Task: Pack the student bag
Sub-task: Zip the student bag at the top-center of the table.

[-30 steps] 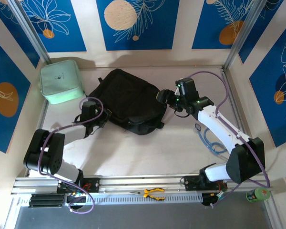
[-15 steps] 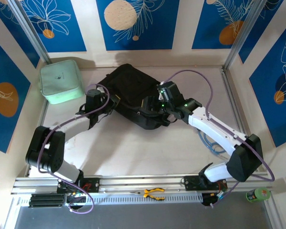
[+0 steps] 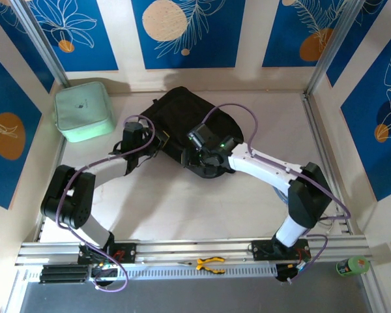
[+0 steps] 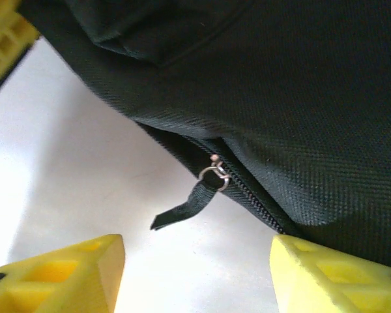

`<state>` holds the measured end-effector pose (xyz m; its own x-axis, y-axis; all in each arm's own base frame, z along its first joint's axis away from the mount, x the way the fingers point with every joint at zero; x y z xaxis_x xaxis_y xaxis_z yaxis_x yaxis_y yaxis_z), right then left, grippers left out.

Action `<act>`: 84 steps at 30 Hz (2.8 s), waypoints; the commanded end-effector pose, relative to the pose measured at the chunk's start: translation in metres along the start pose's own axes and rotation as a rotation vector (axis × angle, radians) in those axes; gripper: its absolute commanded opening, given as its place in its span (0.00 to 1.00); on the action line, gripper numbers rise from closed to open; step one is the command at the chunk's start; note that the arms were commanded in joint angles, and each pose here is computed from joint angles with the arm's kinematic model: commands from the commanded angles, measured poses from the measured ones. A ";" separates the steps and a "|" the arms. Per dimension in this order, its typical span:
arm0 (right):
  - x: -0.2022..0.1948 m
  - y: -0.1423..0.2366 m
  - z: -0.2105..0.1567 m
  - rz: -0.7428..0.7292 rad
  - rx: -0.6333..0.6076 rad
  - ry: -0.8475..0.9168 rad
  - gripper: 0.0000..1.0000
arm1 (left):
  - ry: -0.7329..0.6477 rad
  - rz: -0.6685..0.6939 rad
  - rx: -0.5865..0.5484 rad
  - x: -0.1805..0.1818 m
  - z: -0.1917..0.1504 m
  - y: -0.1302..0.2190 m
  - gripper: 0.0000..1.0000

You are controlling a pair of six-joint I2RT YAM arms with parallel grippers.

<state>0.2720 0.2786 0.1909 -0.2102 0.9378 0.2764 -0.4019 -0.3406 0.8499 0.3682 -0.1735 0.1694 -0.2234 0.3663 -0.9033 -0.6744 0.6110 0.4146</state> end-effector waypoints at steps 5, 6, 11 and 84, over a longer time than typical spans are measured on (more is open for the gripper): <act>0.008 -0.009 0.004 -0.077 -0.006 -0.026 0.49 | -0.064 -0.096 0.054 -0.024 -0.007 -0.001 0.00; 0.008 -0.010 0.004 -0.086 -0.006 -0.031 0.47 | -0.062 -0.096 0.055 -0.024 -0.007 -0.001 0.00; 0.009 -0.007 0.000 -0.118 -0.006 -0.059 0.40 | -0.062 -0.093 0.060 -0.023 -0.008 -0.001 0.00; 0.017 -0.030 -0.013 0.325 0.139 0.123 0.00 | -0.265 0.444 -0.107 0.046 0.056 -0.002 0.46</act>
<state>0.2659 0.2681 0.1442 -0.2536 0.8850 0.3905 -0.2241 -0.4465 0.8663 0.4091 -0.1481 0.1288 -0.2634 0.7113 -0.6517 -0.6030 0.4059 0.6867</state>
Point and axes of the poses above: each hand's point on the last joint's axis, 136 mm out from that joint toward the fingers, its own y axis back along the fingers, its own x axis along the line the jaws close on, z = x × y, the point moved 6 cm from there along y, back along the fingers, and after that the axes turned 6 degrees about y, right-handed, at the moved point
